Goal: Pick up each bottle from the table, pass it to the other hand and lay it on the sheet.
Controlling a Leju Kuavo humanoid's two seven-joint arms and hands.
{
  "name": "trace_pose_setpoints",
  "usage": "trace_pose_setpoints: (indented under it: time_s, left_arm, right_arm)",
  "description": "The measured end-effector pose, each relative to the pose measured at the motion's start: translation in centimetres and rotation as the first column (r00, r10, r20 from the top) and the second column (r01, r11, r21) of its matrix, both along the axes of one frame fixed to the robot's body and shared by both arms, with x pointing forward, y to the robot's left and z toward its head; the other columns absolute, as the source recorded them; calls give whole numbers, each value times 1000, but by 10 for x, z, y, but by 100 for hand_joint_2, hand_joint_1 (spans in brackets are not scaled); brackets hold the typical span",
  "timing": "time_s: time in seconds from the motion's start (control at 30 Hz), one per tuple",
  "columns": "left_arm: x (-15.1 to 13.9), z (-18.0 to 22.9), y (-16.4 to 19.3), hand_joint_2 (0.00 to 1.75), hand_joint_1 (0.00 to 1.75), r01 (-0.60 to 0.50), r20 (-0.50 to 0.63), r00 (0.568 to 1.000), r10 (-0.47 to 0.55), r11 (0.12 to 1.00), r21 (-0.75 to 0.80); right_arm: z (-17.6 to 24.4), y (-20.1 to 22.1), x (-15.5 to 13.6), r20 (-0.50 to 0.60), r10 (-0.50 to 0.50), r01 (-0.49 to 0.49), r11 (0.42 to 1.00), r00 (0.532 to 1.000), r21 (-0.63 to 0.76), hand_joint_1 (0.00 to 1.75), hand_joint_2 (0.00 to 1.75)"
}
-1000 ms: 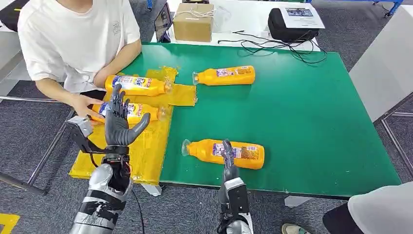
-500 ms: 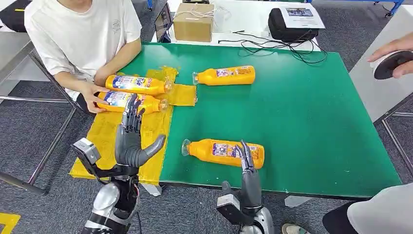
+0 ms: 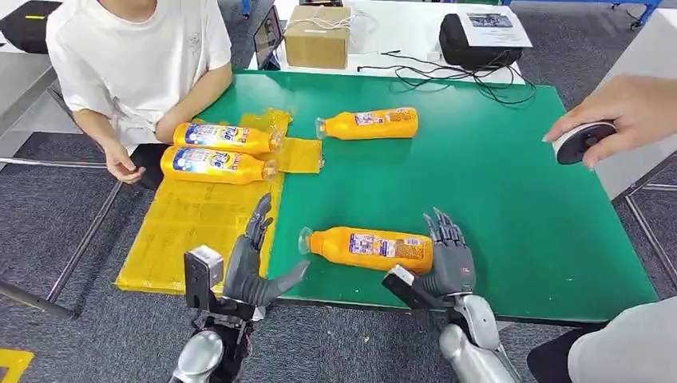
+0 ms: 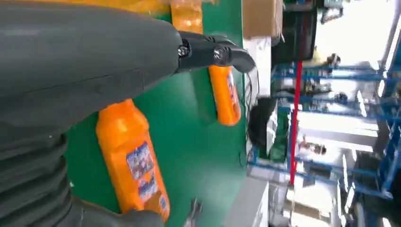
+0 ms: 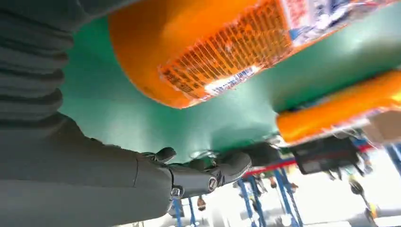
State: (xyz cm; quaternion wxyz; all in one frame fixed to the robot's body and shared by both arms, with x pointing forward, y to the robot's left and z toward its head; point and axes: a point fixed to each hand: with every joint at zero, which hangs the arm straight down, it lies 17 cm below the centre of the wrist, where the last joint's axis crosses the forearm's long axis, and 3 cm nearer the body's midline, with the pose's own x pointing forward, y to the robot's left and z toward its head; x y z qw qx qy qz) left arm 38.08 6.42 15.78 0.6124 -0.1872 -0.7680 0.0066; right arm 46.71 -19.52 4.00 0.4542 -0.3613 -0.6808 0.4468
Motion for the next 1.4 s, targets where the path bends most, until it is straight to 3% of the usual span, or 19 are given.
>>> trace_pose_setpoints:
  time_s: [0.3, 0.73, 0.97, 1.1, 1.2, 1.23, 1.27, 1.4]
  left_arm:
    - [1, 9, -24, 175, 0, 94, -10, 995, -95, 994, -57]
    - [3, 20, -42, 175, 0, 158, -5, 987, -159, 983, -99]
    - [2, 28, -52, 175, 0, 194, 0, 981, -196, 974, -119]
    - [2, 29, -57, 175, 0, 205, 2, 978, -206, 972, -114]
    - [7, 26, -55, 175, 0, 189, -18, 981, -192, 976, -105]
    - [9, 24, -55, 175, 0, 183, -29, 982, -187, 978, -104]
    - [10, 24, -55, 175, 0, 181, -35, 982, -185, 978, -102]
    - [12, 29, -58, 175, 0, 190, -24, 981, -194, 977, -99]
  right_arm:
    - [-26, 16, 36, -197, -4, -22, 992, 980, -127, 0, 175]
    - [-23, 44, 47, -228, 37, -80, 980, 973, -183, 0, 175]
    - [-26, 61, 53, -244, 49, -146, 906, 969, -397, 0, 175]
    - [-30, 64, 55, -283, 46, -174, 878, 958, -445, 0, 175]
    - [-40, 51, 59, -354, -43, -152, 850, 934, -505, 0, 175]
    - [-42, 45, 61, -377, -84, -141, 835, 922, -531, 38, 175]
    - [-43, 44, 62, -391, -105, -140, 824, 914, -548, 175, 175]
    - [-52, 36, 58, -463, -156, -167, 795, 872, -583, 175, 175]
